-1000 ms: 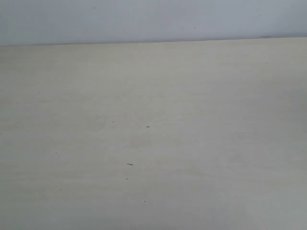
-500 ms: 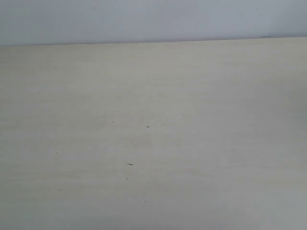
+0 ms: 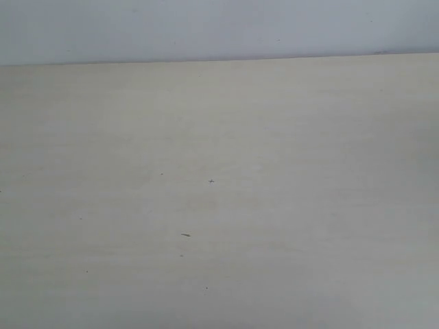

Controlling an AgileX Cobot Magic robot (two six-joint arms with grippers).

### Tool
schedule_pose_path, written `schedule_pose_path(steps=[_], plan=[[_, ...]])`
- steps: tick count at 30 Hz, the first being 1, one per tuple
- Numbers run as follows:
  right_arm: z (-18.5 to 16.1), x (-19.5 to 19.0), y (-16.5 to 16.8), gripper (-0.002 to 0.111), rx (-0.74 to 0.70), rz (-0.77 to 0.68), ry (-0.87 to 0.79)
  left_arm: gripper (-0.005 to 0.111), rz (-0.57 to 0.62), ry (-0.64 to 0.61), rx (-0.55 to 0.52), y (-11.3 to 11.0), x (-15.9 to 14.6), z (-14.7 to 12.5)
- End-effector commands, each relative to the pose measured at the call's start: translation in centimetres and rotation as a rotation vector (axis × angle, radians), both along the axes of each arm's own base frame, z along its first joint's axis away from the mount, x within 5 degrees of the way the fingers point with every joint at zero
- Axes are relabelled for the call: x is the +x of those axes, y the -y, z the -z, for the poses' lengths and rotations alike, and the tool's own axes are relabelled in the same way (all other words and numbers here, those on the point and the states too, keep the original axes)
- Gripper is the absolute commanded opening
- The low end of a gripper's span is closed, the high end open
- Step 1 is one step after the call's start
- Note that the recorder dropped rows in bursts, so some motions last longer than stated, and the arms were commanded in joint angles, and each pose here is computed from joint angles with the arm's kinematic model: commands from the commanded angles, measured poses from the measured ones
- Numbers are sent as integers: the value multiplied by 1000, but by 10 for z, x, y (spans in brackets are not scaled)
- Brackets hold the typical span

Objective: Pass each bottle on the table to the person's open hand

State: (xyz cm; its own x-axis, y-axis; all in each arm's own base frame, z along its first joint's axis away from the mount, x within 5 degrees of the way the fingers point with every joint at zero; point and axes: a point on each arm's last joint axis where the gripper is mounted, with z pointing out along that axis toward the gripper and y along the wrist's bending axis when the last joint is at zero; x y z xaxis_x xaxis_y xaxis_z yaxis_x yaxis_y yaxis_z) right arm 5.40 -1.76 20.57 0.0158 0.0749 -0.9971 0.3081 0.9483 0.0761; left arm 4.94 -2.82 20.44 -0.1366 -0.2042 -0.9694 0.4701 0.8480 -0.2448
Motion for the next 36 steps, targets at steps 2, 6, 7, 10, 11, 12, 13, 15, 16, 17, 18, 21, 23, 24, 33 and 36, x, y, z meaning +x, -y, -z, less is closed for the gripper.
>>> schedule_pose_path(steps=[2, 6, 7, 10, 11, 12, 13, 15, 16, 17, 18, 21, 23, 24, 33, 36], plan=[[1, 0, 0, 0, -16, -3, -4, 0, -3, 6, 4, 0, 0, 1], [1, 0, 0, 0, -15, -3, -5, 0, -100, 66, 120, -5, 2, 0], [1, 0, 0, 0, -15, -3, -5, 0, -143, 70, 119, -8, 3, 0], [1, 0, 0, 0, -15, -3, -5, 0, -279, 66, 122, -15, 6, -1], [1, 0, 0, 0, -15, -3, -5, 0, -329, 62, 121, -18, 6, -1], [1, 0, 0, 0, -15, -3, -5, 0, -376, 55, 109, -20, 7, -1], [1, 0, 0, 0, -15, -3, -5, 0, -418, 47, 93, -23, 7, -1], [1, 0, 0, 0, -15, -3, -5, 0, -471, 24, 73, -26, 7, 1], [1, 0, 0, 0, -15, -3, -5, 0, -485, 11, 75, -26, 7, 2], [1, 0, 0, 0, -15, -3, -5, 0, -487, -1, 78, -27, 7, 3], [1, 0, 0, 0, -15, -3, -5, 0, -487, -10, 80, -27, 7, 4], [1, 0, 0, 0, -15, -3, -5, 0, -483, -14, 81, -26, 7, 4], [1, 0, 0, 0, -15, -3, -5, 0, -483, -14, 81, -26, 7, 4], [1, 0, 0, 0, -15, -3, -5, 0, -483, -14, 81, -26, 7, 4], [1, 0, 0, 0, -8, -3, -3, 0, -483, -19, 79, -26, 7, 5], [1, 0, 0, 0, -8, -3, -3, 0, -482, -19, 82, -26, 7, 5]])
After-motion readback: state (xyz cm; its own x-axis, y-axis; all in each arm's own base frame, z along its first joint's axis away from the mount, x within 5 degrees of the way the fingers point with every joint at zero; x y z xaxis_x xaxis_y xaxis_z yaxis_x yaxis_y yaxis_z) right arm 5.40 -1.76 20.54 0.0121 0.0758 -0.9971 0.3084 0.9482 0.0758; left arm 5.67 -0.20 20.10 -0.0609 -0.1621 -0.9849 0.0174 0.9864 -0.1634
